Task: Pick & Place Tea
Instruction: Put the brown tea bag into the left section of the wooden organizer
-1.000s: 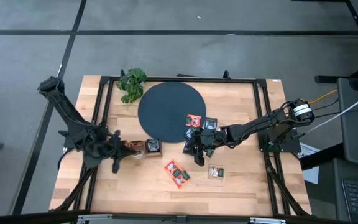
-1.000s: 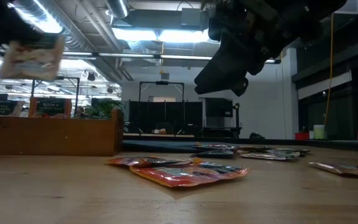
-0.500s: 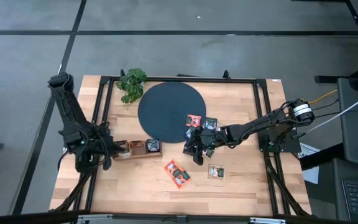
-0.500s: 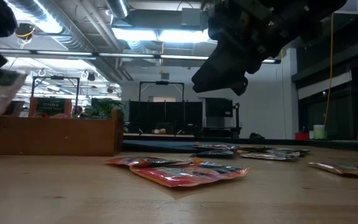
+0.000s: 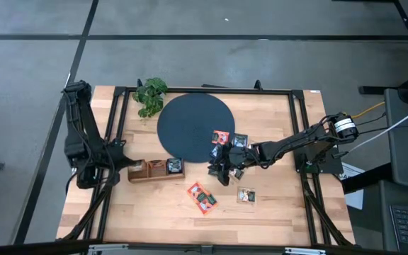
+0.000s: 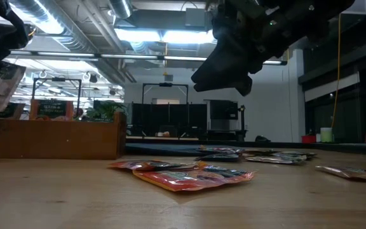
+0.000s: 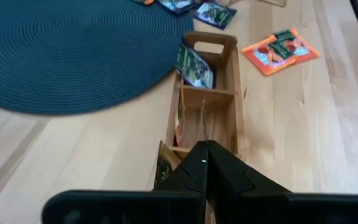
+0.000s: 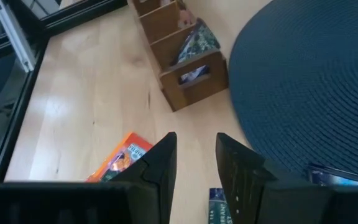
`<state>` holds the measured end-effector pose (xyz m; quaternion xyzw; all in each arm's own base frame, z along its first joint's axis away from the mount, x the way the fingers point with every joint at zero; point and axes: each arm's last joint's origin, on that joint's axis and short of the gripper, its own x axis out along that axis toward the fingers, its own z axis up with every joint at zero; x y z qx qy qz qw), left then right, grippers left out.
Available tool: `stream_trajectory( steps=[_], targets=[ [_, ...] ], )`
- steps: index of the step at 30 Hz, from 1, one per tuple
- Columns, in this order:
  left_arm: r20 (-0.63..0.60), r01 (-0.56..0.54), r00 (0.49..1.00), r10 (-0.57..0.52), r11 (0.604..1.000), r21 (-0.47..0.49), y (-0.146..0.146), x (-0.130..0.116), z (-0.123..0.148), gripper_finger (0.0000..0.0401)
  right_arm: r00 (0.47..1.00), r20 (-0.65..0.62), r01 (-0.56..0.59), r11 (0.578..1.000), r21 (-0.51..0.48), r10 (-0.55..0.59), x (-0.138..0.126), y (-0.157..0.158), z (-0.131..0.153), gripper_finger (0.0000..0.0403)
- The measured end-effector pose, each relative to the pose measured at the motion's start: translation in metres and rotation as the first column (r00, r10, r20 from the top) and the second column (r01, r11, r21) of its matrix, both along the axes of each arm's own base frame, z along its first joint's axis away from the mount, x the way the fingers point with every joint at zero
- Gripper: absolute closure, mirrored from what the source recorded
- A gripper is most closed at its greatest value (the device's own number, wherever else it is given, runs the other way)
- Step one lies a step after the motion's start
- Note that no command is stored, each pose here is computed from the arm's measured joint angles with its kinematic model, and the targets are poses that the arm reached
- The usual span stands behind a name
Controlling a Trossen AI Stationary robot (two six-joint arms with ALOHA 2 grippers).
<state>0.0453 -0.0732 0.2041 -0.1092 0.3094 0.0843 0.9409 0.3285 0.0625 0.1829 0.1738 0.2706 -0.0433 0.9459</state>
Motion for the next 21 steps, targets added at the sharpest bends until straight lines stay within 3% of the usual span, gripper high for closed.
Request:
stream_trajectory(
  steps=[8, 21],
  targets=[
    [-0.006, -0.020, 1.000, 0.020, 1.000, 0.007, -0.003, 0.001, -0.002, 0.0398, 1.000, 0.010, 0.007, 1.000, 0.001, -0.007, 0.000, 0.000, 0.001, 0.0289],
    [-0.005, -0.147, 0.989, 0.147, 0.989, 0.029, -0.020, 0.006, -0.016, 0.0398, 1.000, 0.014, 0.005, 1.000, -0.006, -0.004, 0.001, 0.000, 0.001, 0.0289]
  ],
)
